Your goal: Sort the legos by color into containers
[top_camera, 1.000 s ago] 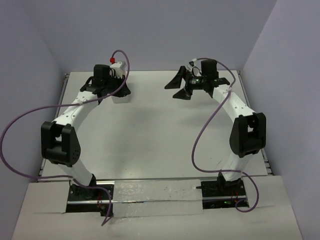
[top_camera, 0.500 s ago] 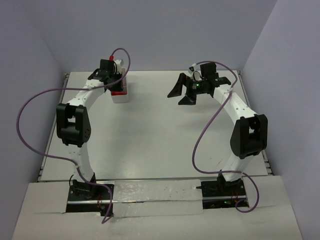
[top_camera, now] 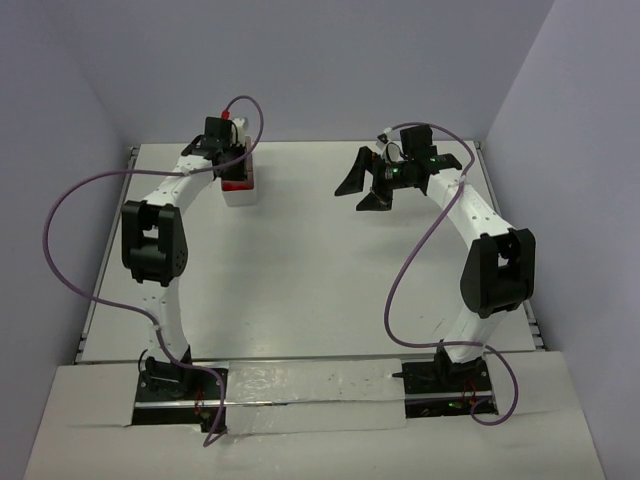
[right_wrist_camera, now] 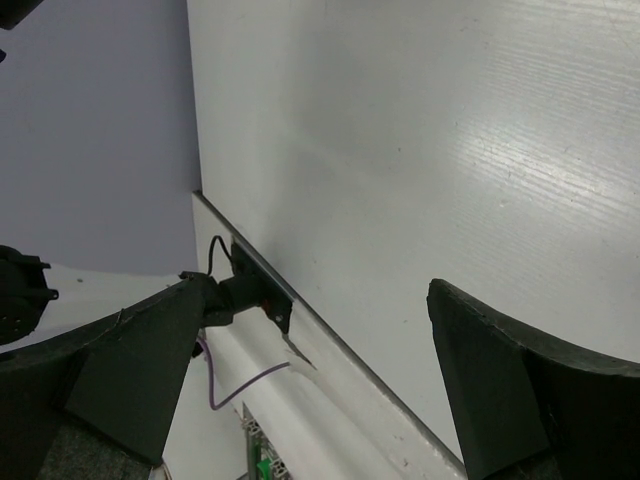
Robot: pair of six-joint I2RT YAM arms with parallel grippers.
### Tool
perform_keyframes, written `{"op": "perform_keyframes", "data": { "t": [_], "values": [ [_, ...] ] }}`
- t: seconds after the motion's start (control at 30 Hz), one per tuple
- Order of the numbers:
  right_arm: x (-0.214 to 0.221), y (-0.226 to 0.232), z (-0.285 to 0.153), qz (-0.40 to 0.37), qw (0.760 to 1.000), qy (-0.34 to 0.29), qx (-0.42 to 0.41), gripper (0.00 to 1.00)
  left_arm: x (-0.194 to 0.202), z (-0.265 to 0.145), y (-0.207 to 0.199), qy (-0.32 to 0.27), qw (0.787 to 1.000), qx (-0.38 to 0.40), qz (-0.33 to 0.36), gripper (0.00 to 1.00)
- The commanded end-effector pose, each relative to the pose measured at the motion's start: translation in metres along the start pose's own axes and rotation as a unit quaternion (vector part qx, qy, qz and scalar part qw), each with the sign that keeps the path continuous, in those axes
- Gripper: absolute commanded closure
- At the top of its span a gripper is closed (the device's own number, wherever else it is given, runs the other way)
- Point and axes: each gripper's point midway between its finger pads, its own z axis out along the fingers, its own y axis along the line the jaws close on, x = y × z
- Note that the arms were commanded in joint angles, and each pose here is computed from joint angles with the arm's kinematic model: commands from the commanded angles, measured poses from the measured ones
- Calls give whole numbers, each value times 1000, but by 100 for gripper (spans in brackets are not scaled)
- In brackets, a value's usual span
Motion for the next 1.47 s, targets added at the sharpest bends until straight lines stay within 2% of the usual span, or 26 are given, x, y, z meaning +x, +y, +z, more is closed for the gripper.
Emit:
{"op": "perform_keyframes", "data": {
  "t": [0.0, 0.17, 0.33, 0.47, 0.53, 0.6, 0.63, 0.67, 0.73, 0.87, 0.93, 1.07, 1.13, 1.23, 1.43],
  "values": [
    [-8, 23, -12, -33, 999, -17, -20, 0, -24, -3, 1, -28, 1000, -6, 4, 71],
    [-8, 24, -11, -34, 999, -16, -21, 0, -28, -9, 0, -35, 999, -3, 7, 53],
    [-10, 23, -12, -47, 999, -21, -14, 0, -35, -19, -4, -43, 999, 5, 9, 48],
    [-13, 21, -17, -105, 993, -38, 37, 0, -63, -66, -18, -91, 995, 34, 22, 47],
    [-13, 21, -20, -145, 986, -47, 61, 0, -64, -82, -22, -97, 994, 43, 29, 45],
    [-18, 12, -25, -173, 977, -67, 103, 0, -73, -114, -31, -121, 990, 64, 42, 32],
    [-20, 9, -31, -192, 971, -80, 121, 0, -67, -124, -34, -122, 989, 72, 48, 9],
    [-23, 1, -36, -206, 963, -92, 147, 0, -62, -137, -35, -130, 987, 76, 50, 1],
    [-27, -8, -47, -223, 950, -115, 183, 0, -61, -169, -39, -156, 983, 84, 55, 1],
    [-31, -28, -74, -254, 919, -160, 254, 0, -39, -190, -35, -161, 982, 76, 58, 1],
    [-33, -22, -90, -270, 906, -192, 262, 0, -33, -202, -29, -166, 983, 62, 53, 1],
    [-22, -32, -117, -295, 879, -230, 296, 0, 3, -203, -5, -143, 989, 11, 45, 1],
    [-15, -44, -125, -296, 869, -238, 318, 0, 9, -211, 3, -149, 988, -7, 44, 1],
    [-4, -50, -135, -295, 861, -253, 329, 0, 21, -220, 9, -159, 986, -16, 44, 1],
    [4, -57, -137, -287, 860, -259, 332, 0, 18, -234, 11, -181, 983, -15, 40, 1]
  ]
}}
